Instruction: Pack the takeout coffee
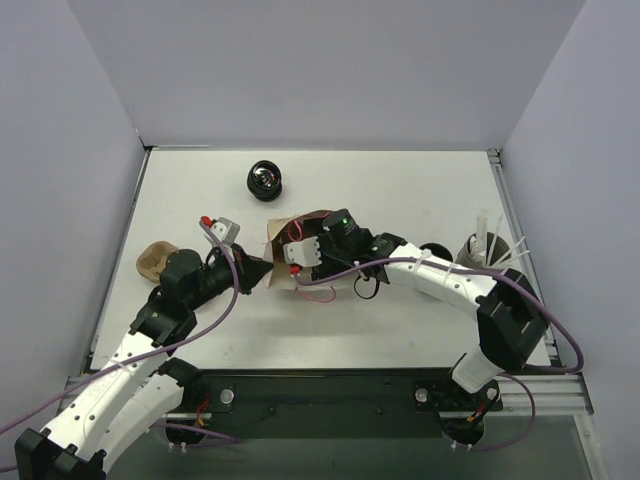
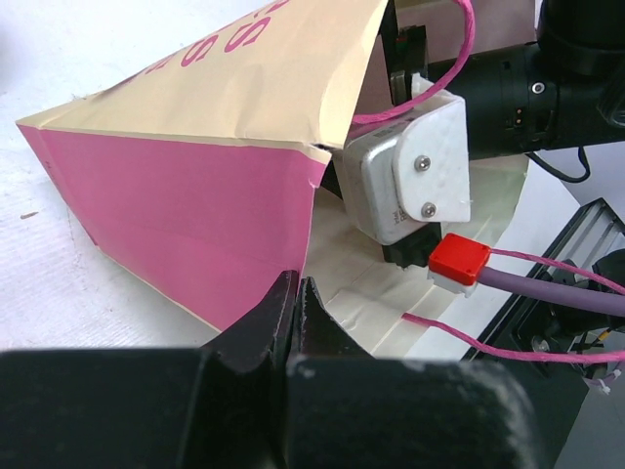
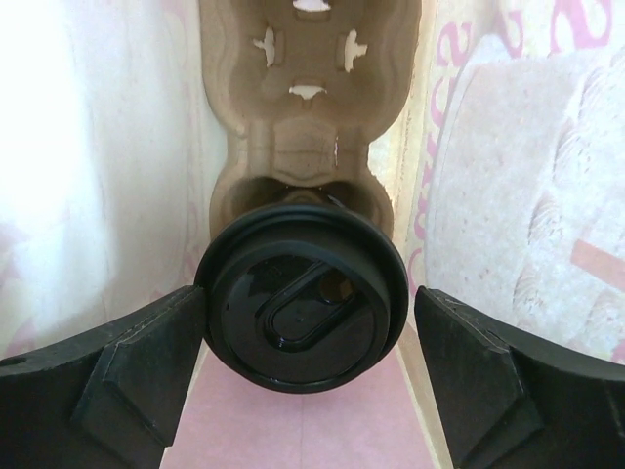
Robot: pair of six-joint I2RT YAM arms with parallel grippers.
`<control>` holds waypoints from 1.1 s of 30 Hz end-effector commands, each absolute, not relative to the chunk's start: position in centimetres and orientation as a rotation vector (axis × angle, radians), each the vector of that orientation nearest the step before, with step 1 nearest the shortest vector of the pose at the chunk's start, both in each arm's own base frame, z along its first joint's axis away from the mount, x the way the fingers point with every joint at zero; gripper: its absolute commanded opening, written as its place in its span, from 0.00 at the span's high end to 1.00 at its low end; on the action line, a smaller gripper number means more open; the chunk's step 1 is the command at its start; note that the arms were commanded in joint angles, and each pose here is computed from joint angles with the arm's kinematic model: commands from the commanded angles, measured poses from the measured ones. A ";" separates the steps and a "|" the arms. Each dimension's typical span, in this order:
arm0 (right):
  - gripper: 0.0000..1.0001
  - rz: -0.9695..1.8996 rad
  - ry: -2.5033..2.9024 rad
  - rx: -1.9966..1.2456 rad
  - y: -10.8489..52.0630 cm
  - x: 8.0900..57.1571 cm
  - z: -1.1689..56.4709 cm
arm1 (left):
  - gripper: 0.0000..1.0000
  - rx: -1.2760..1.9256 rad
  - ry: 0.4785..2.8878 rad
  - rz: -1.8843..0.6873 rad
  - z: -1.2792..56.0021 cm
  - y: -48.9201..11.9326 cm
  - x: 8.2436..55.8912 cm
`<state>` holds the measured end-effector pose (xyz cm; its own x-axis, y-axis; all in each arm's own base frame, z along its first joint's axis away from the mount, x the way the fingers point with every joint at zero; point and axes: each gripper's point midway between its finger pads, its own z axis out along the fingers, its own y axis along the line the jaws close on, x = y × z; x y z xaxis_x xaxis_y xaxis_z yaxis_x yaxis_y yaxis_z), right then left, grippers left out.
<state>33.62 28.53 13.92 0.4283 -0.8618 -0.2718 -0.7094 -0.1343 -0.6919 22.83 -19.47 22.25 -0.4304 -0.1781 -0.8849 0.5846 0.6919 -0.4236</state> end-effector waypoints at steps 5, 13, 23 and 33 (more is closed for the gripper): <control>0.08 -0.205 1.317 -1.854 28.4 32.7 17.6 | 1.00 0.318 1.790 -0.866 24.8 -19.2 23.3; 0.06 -0.146 1.332 -1.887 28.7 31.8 18.0 | 1.00 0.344 1.828 -0.831 24.7 -19.0 23.4; 0.01 -0.112 1.384 -1.880 28.5 31.0 18.3 | 1.00 0.352 1.842 -0.813 25.5 -18.9 23.4; 0.04 -0.018 1.401 -1.853 29.6 30.2 19.3 | 1.00 0.359 1.857 -0.803 26.1 -18.9 23.6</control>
